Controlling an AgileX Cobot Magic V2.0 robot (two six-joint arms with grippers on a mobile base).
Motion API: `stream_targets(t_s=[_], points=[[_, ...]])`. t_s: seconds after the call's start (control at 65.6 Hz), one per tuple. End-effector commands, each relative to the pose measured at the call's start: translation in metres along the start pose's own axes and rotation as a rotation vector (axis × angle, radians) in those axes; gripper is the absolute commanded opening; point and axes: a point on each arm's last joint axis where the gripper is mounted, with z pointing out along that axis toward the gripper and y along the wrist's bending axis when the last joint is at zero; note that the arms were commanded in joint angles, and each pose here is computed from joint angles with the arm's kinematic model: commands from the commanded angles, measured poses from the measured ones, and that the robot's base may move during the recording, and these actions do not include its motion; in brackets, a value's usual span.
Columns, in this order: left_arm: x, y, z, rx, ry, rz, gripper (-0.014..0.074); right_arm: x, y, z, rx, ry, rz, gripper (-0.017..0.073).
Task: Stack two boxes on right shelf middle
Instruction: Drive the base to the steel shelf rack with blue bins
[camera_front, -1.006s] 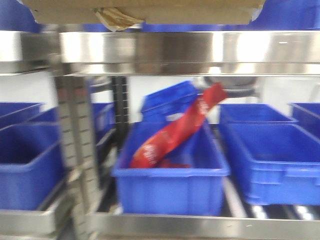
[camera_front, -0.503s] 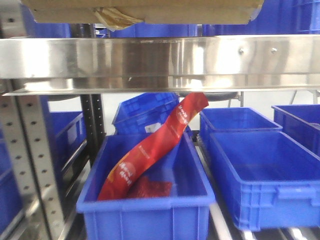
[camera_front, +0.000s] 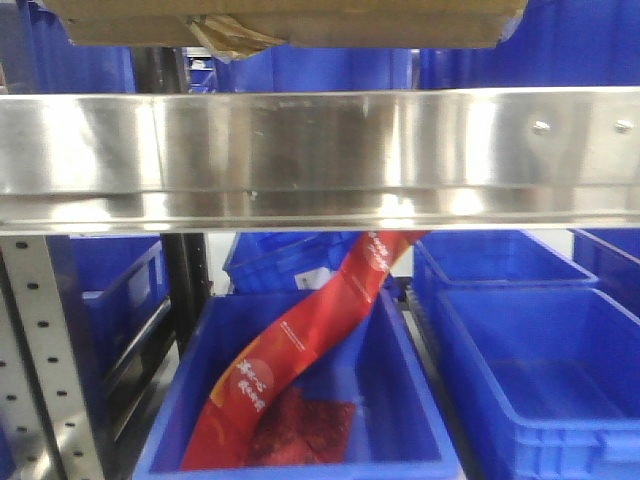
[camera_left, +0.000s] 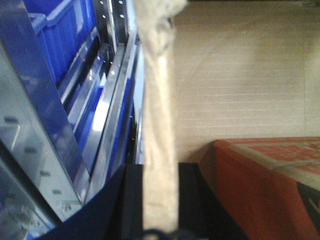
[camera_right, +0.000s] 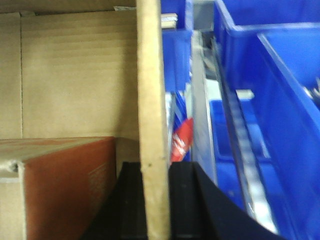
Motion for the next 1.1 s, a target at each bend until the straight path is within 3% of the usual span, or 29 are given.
stream_targets(t_s=[0.0, 1.082], points=[[-0.0086, 0.0089, -0.008, -0.043, -0.059, 0.01, -0.0111, -0.0122, -0.0049, -0.0095, 0.01, -0.085, -0.015, -0.0151], [-0.0089, 0.0093, -0.0082, -0.045, -0.062, 0.012, -0.0111, -0.0125, -0.0047, -0.0095, 0.008, -0.089, -0.015, -0.0151]])
